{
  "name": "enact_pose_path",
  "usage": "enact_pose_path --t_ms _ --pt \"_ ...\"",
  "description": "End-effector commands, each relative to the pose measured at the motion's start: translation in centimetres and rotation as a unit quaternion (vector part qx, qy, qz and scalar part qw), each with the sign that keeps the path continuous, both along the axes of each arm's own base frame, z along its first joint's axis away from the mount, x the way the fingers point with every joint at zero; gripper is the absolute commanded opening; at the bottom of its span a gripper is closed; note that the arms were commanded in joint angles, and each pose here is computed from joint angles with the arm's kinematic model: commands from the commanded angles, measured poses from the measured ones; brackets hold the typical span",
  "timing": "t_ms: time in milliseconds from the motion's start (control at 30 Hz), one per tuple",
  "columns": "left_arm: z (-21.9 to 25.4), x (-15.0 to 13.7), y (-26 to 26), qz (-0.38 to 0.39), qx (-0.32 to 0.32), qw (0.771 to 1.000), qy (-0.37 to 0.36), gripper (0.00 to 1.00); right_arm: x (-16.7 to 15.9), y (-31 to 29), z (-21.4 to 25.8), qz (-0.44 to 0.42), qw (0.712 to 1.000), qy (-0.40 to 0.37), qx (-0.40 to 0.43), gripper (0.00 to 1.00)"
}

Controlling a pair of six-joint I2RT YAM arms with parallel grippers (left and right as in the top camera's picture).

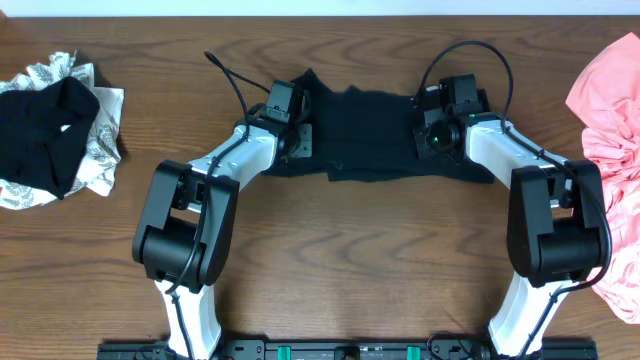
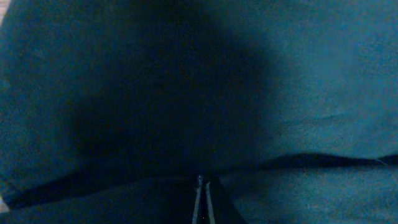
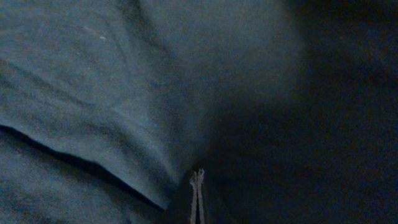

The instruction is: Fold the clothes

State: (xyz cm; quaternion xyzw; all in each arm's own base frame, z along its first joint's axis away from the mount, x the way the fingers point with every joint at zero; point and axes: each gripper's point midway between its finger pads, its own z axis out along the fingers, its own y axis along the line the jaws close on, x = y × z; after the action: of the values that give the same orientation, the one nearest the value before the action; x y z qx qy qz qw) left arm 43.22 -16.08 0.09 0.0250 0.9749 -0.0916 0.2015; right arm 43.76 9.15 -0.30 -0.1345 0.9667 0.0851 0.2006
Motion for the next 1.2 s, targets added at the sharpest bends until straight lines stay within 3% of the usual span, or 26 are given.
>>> enact_pose_path --t_ms 0,567,867,1000,1067,1167 --pt "-1.0 -1.5 0.7 -0.006 0.021 0.999 0.032 0.06 -2.6 -0.3 -2.7 0.007 0.998 0.052 -0.019 0.01" --pt "0.0 -6.8 2.6 0.017 0.047 0.99 0.131 0.06 -6.8 -1.1 -3.5 -0.008 0.99 0.141 -0.028 0.01" --pt "0.2 -7.9 2.9 0.017 0.053 0.987 0.149 0.06 -6.6 -1.2 -2.4 -0.03 0.99 0.135 -0.024 0.02" --pt "1.9 -6.1 2.3 0.017 0.037 0.994 0.104 0.09 -3.7 -0.9 0.9 -0.032 0.997 0.065 -0.014 0.2" --pt "3.4 -4.9 1.9 0.017 0.024 0.997 0.069 0.22 -2.2 -0.9 3.2 -0.034 0.999 0.031 -0.007 0.33" --pt "6.4 -3.4 1.4 0.017 0.004 1.0 0.016 0.36 -0.7 -1.0 7.0 -0.048 0.999 -0.01 0.004 0.42"
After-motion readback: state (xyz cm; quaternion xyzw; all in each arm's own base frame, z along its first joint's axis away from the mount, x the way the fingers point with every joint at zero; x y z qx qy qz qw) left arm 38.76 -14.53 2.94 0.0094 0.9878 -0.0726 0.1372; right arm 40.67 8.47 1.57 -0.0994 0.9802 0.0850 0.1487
